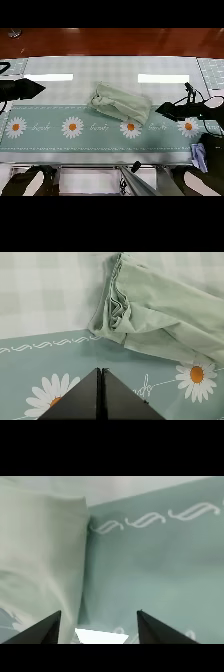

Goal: Fold the shirts.

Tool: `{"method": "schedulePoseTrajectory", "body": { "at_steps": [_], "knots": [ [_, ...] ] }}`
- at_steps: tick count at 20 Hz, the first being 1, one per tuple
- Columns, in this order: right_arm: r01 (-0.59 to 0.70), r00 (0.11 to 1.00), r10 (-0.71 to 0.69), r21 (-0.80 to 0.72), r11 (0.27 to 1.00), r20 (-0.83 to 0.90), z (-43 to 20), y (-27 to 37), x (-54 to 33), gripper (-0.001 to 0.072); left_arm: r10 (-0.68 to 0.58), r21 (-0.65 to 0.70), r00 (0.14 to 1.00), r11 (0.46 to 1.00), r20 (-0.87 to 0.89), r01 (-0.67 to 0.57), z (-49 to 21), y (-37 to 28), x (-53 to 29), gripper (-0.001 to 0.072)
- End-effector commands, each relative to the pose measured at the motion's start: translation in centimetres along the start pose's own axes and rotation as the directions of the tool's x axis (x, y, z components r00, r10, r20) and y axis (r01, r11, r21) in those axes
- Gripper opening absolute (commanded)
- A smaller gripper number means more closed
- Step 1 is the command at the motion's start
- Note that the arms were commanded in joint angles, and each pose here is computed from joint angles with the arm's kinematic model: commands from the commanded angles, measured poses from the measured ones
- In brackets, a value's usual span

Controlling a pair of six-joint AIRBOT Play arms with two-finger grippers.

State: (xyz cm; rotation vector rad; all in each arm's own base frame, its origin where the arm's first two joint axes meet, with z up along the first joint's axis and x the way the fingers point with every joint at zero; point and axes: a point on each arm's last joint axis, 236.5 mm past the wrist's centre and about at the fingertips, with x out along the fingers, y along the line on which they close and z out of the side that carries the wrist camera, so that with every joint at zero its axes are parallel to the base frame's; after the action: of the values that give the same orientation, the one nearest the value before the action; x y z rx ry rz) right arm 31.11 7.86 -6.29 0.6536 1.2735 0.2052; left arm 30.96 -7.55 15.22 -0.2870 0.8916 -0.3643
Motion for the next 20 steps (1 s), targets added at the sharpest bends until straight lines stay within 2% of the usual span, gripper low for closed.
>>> {"method": "schedulePoseTrajectory", "body": {
  "at_steps": [1, 5, 6, 7, 8, 9, 10, 14, 17, 20],
  "knots": [
    [-0.048, 0.999, 0.047, 0.038, 0.998, 0.027, 0.2, 1.4, 2.5, 0.0555, 0.004, 0.001, 1.000, 1.000, -0.006, -0.004, -0.2, 0.2, 0.1, 0.0017],
    [-0.119, 0.992, 0.122, 0.063, 0.991, -0.036, -1.5, 4.0, 6.8, 0.0554, -0.033, -0.030, 0.999, 0.999, 0.004, 0.033, 0.0, -0.8, 0.1, 0.0018],
    [-0.135, 0.990, 0.138, 0.076, 0.988, -0.041, -1.8, 4.6, 7.6, 0.0535, -0.042, -0.032, 0.999, 0.999, 0.007, 0.042, 0.1, -1.0, 0.1, 0.0017],
    [-0.144, 0.988, 0.149, 0.097, 0.985, -0.048, -2.1, 5.0, 8.2, 0.0458, -0.035, -0.028, 0.999, 0.999, 0.009, 0.036, 0.2, -0.8, 0.2, 0.0017],
    [-0.148, 0.987, 0.154, 0.109, 0.983, -0.055, -2.3, 5.2, 8.6, 0.0283, -0.016, -0.024, 1.000, 1.000, 0.009, 0.017, 0.2, -0.3, 0.3, 0.0017],
    [-0.146, 0.987, 0.153, 0.107, 0.983, -0.057, -2.4, 5.2, 8.6, 0.0062, 0.009, -0.017, 1.000, 1.000, 0.003, -0.009, 0.1, 0.3, 0.4, 0.0018],
    [-0.155, 0.985, 0.161, 0.091, 0.984, -0.056, -2.2, 5.3, 8.3, 0.0026, 0.030, -0.012, 1.000, 0.999, -0.009, -0.030, -0.1, 0.9, 0.5, 0.0018],
    [-0.238, 0.970, 0.230, -0.140, 0.961, -0.074, 1.1, 8.6, 0.0, 0.0026, 0.038, -0.017, 0.999, 0.999, 0.005, -0.038, 0.4, 1.3, 0.9, 0.0017],
    [-0.260, 0.957, 0.282, -0.227, 0.939, 0.074, 4.8, 13.2, -11.1, 0.0025, 0.044, -0.025, 0.998, 0.999, 0.044, -0.043, 1.6, 1.6, 1.4, 0.0018],
    [-0.240, 0.924, 0.312, -0.299, 0.924, 0.222, 5.8, 17.2, -21.5, 0.0025, -0.042, -0.040, 0.995, 0.998, 0.086, 0.045, 2.8, -1.0, 2.3, 0.0018]
  ]
}}
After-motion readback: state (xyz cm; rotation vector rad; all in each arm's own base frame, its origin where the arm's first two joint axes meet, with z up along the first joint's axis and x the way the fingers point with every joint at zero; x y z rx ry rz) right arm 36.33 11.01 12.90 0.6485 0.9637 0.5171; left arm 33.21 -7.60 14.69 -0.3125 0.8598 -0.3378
